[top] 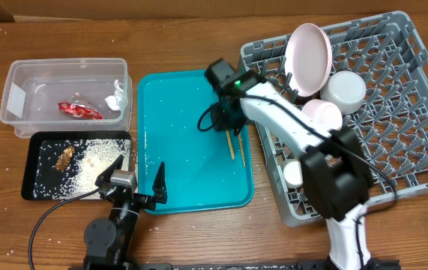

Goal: Sort waste into correct bins and load items into the dishwasher

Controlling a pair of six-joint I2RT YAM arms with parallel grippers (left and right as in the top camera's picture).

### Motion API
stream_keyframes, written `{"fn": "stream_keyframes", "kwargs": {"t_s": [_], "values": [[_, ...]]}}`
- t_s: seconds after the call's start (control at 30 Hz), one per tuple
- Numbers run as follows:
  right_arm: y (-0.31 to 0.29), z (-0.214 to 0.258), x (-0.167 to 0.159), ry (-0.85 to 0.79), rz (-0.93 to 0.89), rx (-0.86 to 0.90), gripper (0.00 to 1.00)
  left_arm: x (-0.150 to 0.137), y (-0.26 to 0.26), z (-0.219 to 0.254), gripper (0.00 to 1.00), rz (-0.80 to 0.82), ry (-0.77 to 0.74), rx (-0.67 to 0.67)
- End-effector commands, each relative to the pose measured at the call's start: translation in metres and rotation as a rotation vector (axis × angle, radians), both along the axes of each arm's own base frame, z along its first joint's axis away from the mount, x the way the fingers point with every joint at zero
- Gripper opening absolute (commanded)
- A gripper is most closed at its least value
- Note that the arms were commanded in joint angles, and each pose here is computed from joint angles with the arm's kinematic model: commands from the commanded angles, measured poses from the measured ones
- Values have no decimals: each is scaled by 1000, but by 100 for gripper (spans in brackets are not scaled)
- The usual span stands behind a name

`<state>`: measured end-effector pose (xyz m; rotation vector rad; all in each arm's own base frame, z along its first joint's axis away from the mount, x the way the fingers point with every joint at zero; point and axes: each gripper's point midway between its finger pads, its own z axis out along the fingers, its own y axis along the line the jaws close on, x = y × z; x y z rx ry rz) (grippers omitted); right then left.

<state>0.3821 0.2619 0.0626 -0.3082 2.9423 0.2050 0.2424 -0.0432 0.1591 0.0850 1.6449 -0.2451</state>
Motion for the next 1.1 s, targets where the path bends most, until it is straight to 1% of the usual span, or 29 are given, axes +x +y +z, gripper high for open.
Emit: {"fn": "stream_keyframes", "kwargs": {"t_s": [0.0, 0.07, 0.17, 0.3, 0.37, 0.4, 0.47, 0.5, 0.53, 0.63, 0.67, 0.7, 0.77, 0.8, 0.9, 0.97, 1.07], "values": [[-39, 112, 38, -272, -73, 46, 4, 0, 3, -1, 100, 10, -5, 11], [-65, 111, 43, -268, -40, -3, 4, 0, 3, -1, 100, 10, -5, 11], [-98, 84, 43, -204, 7, -76, 4, 0, 3, -1, 100, 10, -5, 11], [-115, 58, 34, -133, 40, -120, 4, 0, 3, -1, 100, 10, -5, 11], [-115, 56, 29, -115, 58, -129, 11, 0, 3, -1, 100, 10, -5, 11], [-112, 59, 27, -118, 64, -127, 18, 0, 3, -1, 100, 10, -5, 11], [-105, 65, 24, -131, 79, -117, 23, 0, 3, -1, 100, 10, -5, 11], [-95, 72, 21, -146, 100, -101, 30, 0, 3, -1, 100, 10, -5, 11], [-86, 76, 16, -152, 122, -85, 34, 0, 3, -1, 100, 10, -5, 11], [-60, 78, 4, -149, 183, -48, 39, 0, 3, -1, 100, 10, -5, 11], [-45, 74, -4, -143, 219, -45, 43, 0, 3, -1, 100, 10, -5, 11], [-40, 72, -6, -141, 232, -46, 45, 0, 3, -1, 100, 10, -5, 11], [-23, 61, -11, -135, 260, -55, 46, 0, 3, -1, 100, 10, -5, 11], [-18, 54, -10, -140, 233, -70, 46, 0, 3, -1, 100, 10, -5, 11], [-19, 22, 5, -162, 127, -156, 46, 0, 3, -1, 100, 10, -5, 11], [-20, 10, 9, -161, 105, -174, 47, 0, 3, -1, 100, 10, -5, 11], [-22, -24, 18, -138, 94, -190, 47, 0, 3, -1, 100, 10, -5, 11]]}}
